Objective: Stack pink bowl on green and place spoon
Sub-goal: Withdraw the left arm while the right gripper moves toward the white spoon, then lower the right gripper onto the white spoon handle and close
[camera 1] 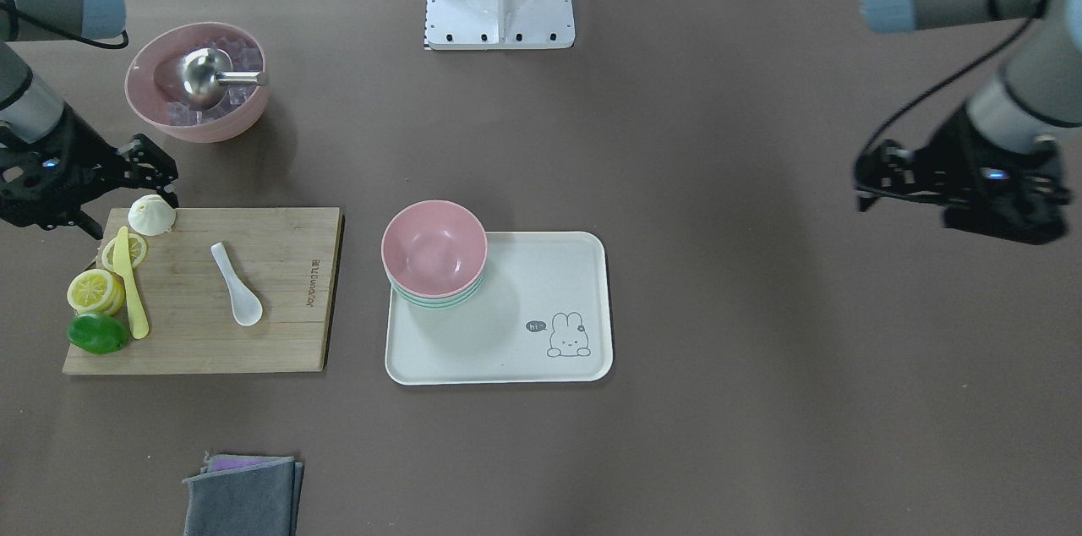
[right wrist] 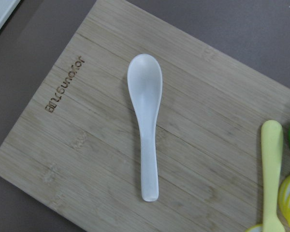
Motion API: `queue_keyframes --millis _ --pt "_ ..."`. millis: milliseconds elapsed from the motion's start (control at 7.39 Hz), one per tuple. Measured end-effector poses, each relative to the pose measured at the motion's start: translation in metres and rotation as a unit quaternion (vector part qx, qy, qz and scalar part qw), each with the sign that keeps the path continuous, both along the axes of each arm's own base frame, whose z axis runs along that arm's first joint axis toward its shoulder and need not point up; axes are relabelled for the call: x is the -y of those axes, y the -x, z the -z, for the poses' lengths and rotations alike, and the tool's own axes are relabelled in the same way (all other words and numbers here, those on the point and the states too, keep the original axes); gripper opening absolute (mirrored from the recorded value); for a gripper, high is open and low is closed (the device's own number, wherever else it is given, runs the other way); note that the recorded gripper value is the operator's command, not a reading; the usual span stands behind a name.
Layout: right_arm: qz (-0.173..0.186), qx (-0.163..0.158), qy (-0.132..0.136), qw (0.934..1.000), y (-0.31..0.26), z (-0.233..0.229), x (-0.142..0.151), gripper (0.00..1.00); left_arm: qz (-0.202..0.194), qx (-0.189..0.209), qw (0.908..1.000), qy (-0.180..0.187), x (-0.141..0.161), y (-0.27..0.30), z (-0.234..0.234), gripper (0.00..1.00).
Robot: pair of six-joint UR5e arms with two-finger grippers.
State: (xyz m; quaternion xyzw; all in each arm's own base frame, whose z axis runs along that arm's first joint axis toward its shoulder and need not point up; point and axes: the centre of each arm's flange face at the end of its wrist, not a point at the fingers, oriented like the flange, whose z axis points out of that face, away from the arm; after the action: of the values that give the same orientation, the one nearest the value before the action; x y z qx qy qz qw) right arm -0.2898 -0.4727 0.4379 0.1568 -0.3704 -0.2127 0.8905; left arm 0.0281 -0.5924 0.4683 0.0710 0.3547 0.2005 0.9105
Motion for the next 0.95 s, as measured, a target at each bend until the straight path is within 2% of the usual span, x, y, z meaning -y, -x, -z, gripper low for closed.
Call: queue_keyframes --millis 135,406,812,947 --pt "0.01 -0.008 -0.003 0.9999 0.02 -0.003 0.0 0.79 -0.014 0.001 0.9999 -0.007 -0.007 0.038 -0.035 0.98" --pt "0.018 -0.015 -0.004 0.9997 0.052 -0.004 0.016 0.62 -0.023 0.001 0.9997 -0.008 -0.021 0.064 -0.067 0.98" --pt "0.015 -0.02 -0.002 0.9997 0.061 -0.005 0.034 0.53 -0.022 0.001 0.9997 -0.007 -0.026 0.07 -0.074 0.98" --pt "0.014 -0.022 0.0 0.9997 0.061 -0.008 0.036 0.53 -0.022 0.001 0.9997 -0.006 -0.026 0.07 -0.075 0.98"
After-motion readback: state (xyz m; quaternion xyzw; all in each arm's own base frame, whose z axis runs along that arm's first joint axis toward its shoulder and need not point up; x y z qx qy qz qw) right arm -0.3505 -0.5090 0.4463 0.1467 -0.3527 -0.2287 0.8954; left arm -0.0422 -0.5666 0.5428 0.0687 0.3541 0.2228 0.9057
